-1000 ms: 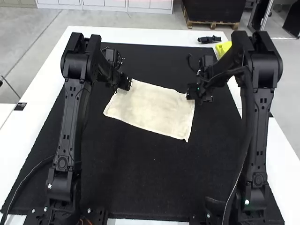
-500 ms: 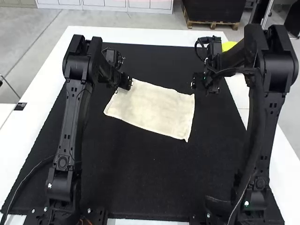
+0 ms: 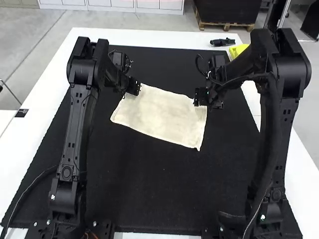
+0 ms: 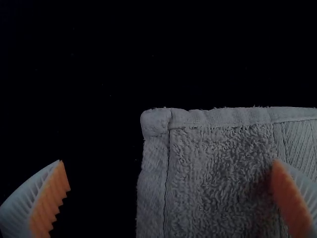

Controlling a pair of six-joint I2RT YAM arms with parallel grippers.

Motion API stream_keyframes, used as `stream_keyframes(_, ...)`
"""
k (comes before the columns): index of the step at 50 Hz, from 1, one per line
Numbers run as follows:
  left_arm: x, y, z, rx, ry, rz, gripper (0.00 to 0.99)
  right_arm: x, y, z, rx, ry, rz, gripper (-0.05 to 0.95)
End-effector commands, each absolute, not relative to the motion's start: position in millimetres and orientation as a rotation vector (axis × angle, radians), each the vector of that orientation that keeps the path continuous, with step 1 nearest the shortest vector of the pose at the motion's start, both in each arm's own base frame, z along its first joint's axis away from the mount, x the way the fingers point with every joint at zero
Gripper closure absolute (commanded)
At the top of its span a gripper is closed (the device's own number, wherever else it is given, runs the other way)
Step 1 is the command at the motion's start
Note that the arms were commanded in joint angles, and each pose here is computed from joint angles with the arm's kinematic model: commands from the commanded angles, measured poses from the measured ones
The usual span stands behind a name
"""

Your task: Fold the towel.

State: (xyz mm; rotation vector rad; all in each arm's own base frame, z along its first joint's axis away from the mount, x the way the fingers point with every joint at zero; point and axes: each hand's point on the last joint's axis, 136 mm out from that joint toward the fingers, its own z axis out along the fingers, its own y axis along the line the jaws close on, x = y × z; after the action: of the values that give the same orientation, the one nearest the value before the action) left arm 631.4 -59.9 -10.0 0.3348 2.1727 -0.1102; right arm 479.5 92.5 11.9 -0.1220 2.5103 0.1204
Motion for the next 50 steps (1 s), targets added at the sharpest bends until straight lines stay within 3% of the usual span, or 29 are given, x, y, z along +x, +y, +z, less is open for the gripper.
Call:
stream_keyframes(1,608.3,-61.4,-75.9,0.333,2.334,-0.103,0.038,483.4,85.0,7.3,-0.114,2.495,0.114,-0.02)
stream_keyframes(12,599.9,-64.1,-77.5,0.344,2.361,-0.135,0.038,473.9,81.7,-15.3,-0.128,2.536,0.116,0.0)
stream_keyframes(23,603.8,-64.8,-11.5,0.337,2.232,-0.117,0.038,476.6,79.6,-16.1,-0.145,2.523,0.106,0.0)
stream_keyframes(50,585.6,-65.1,-3.8,0.321,2.218,-0.1,0.038,474.7,72.0,-23.1,-0.165,2.517,0.055,-0.01)
